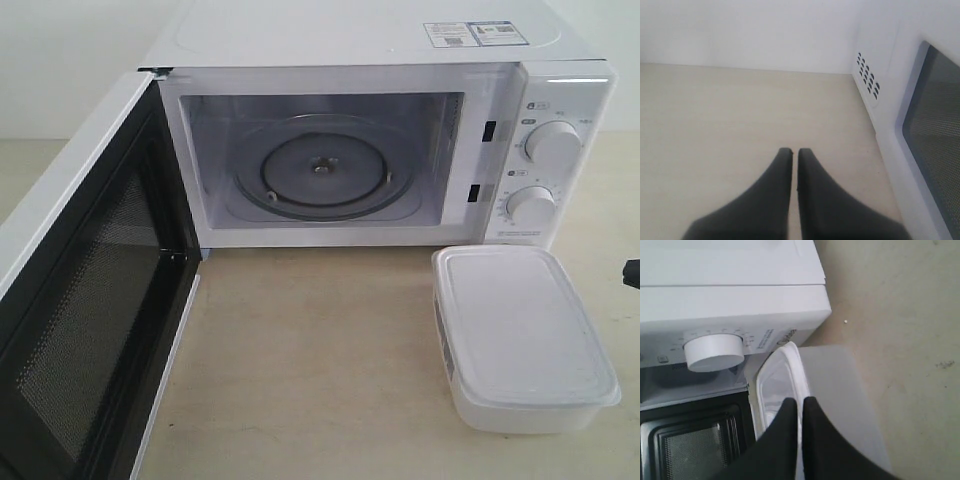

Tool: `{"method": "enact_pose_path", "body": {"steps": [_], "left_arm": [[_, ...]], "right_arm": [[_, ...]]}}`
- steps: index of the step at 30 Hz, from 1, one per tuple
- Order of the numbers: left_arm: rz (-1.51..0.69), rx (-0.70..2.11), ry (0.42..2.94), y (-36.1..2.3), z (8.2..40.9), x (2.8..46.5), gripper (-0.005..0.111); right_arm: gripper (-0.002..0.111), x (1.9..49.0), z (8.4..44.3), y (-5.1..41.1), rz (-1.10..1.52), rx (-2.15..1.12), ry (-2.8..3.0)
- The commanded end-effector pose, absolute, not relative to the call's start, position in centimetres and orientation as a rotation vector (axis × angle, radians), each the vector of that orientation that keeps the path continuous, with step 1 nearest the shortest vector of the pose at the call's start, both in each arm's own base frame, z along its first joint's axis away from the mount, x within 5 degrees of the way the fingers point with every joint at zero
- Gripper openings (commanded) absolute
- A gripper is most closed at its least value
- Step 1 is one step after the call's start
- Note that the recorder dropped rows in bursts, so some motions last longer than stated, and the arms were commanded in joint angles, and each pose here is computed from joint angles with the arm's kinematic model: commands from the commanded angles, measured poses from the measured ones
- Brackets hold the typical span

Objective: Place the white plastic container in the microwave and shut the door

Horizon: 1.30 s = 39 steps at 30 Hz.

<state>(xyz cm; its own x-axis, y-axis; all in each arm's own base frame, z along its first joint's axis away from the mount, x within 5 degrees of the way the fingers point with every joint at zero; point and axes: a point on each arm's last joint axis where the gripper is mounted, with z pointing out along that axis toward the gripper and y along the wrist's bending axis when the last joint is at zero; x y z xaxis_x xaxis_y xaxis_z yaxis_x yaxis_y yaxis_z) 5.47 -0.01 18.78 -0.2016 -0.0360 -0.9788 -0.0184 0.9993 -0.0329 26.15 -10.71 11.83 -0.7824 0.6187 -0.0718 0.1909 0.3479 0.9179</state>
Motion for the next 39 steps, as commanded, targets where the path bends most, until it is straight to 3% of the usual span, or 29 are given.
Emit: {"method": "enact_pose_path", "body": {"steps": [1, 15, 23, 29, 39], "left_arm": [[-0.030, -0.038, 1.777, -0.1, 18.7, 5.5, 0.004], [-0.030, -0.038, 1.777, -0.1, 18.7, 5.5, 0.004], [-0.030, -0.038, 1.777, -0.1, 18.7, 5.5, 0.004], [-0.030, -0.038, 1.777, -0.1, 18.7, 5.5, 0.004], [-0.030, -0.038, 1.777, -0.1, 18.7, 5.5, 0.004]], "right_arm": [[0.000, 26.4, 12.0, -10.4, 1.390, 0.561, 2.211], [0.000, 28.0, 12.7, -5.1, 1.483, 0.371, 2.311], [0.000, 28.9, 14.2, -6.1, 1.437, 0.368, 2.279], [0.000, 27.9, 15.2, -9.9, 1.326, 0.525, 2.211], [0.000, 25.7, 12.2, -9.2, 1.226, 0.761, 2.315]]}}
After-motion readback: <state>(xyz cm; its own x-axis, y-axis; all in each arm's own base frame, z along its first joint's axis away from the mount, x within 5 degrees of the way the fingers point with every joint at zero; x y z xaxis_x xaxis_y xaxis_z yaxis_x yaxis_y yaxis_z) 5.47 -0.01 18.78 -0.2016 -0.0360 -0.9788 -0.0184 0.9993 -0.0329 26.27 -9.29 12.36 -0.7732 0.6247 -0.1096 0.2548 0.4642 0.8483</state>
